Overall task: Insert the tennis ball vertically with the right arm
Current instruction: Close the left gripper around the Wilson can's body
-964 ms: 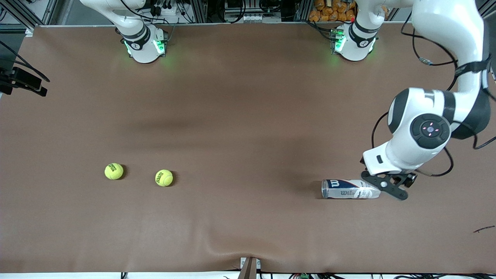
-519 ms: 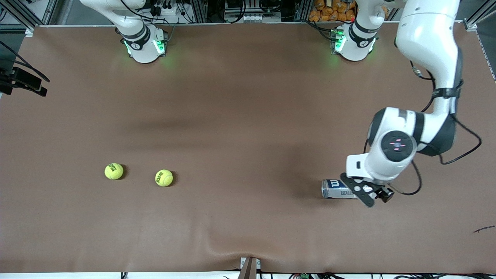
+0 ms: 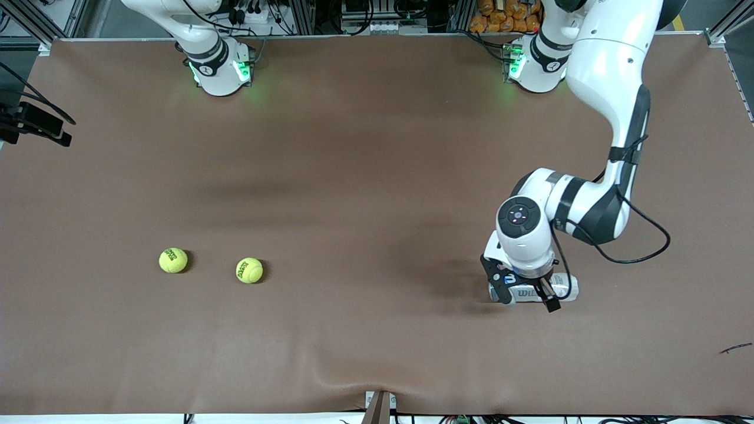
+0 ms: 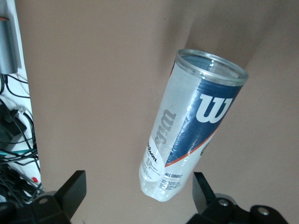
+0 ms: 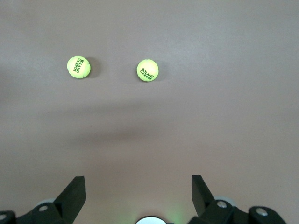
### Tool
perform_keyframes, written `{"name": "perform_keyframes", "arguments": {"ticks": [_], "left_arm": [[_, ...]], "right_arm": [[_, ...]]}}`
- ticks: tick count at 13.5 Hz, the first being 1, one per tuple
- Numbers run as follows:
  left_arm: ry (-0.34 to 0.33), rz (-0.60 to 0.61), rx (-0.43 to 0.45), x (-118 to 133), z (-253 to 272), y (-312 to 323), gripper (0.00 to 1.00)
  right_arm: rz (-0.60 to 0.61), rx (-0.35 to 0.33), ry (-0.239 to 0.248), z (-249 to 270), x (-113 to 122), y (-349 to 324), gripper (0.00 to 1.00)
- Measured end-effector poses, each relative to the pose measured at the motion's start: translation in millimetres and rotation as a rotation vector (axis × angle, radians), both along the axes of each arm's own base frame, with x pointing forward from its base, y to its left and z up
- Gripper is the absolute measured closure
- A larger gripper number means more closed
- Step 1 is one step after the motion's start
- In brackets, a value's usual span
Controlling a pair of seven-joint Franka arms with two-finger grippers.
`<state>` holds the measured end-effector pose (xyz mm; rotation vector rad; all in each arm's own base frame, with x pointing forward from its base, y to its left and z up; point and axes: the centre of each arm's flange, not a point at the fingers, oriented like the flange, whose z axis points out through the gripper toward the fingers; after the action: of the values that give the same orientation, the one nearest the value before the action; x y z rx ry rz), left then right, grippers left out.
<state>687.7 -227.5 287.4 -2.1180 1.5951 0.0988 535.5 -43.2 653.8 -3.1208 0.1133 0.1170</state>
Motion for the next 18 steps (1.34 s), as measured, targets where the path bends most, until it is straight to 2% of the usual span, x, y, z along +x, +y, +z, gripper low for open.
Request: {"name": "perform_keyframes", "arguments": {"ticks": [10,18], "left_arm": [[0.071,-0.193,0.178,6,-34,20,0.0],[0.141,-0.248,0.211,0,-62,26,0.0]], "right_arm": [[0.0,0.0,0.0,0,0,0,0.0],[0.0,0.0,0.0,0,0,0,0.0]]}}
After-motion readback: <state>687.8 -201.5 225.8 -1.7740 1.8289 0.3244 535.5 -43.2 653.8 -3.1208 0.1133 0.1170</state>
